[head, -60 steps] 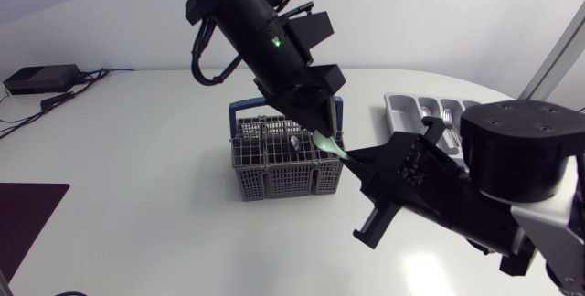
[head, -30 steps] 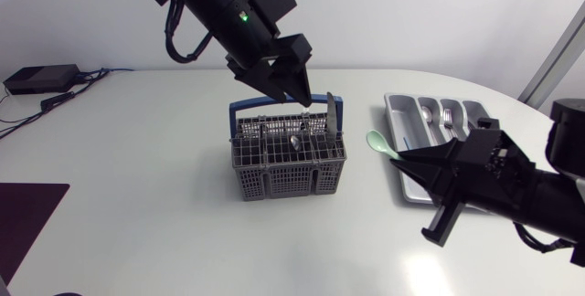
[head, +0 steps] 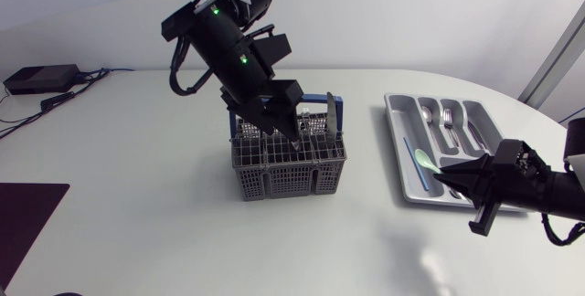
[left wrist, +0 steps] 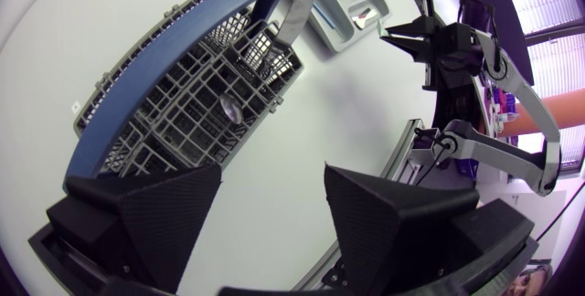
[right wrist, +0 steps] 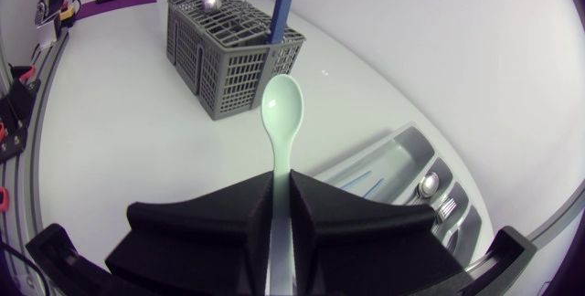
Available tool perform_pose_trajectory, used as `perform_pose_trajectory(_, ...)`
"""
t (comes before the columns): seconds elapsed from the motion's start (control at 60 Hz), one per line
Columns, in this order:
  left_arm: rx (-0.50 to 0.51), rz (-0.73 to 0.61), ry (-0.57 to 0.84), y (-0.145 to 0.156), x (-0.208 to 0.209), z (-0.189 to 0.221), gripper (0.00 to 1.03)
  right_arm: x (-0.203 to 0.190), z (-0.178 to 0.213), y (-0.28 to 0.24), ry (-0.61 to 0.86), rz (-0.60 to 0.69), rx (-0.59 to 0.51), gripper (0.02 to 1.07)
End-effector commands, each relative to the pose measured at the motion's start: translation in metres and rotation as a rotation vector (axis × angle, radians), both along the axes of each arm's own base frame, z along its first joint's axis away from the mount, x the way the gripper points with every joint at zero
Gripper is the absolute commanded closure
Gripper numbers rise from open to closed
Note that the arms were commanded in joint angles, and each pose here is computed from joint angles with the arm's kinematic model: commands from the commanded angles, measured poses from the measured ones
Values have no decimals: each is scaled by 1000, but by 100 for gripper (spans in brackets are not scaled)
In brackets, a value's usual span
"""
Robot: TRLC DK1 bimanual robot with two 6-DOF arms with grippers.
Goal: Unload the cutlery basket into the drawer organizer.
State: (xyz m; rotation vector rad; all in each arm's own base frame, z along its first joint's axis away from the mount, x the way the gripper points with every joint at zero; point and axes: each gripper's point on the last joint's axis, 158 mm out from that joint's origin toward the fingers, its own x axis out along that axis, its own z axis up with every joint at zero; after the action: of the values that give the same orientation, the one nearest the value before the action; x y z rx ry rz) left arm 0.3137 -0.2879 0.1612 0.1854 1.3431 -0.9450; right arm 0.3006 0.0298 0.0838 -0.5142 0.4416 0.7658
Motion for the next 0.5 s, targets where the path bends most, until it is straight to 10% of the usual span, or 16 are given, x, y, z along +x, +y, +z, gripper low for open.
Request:
perform_pose_trajectory(0.0, -7, -6, -16, 5, -3, 6, 7, 8, -6, -16, -17, 49, -54, 101)
perform_pose_trajectory(0.483, -4, 1, -8, 5, -3, 4, 7, 30, -57, -111, 59, 166, -216, 101)
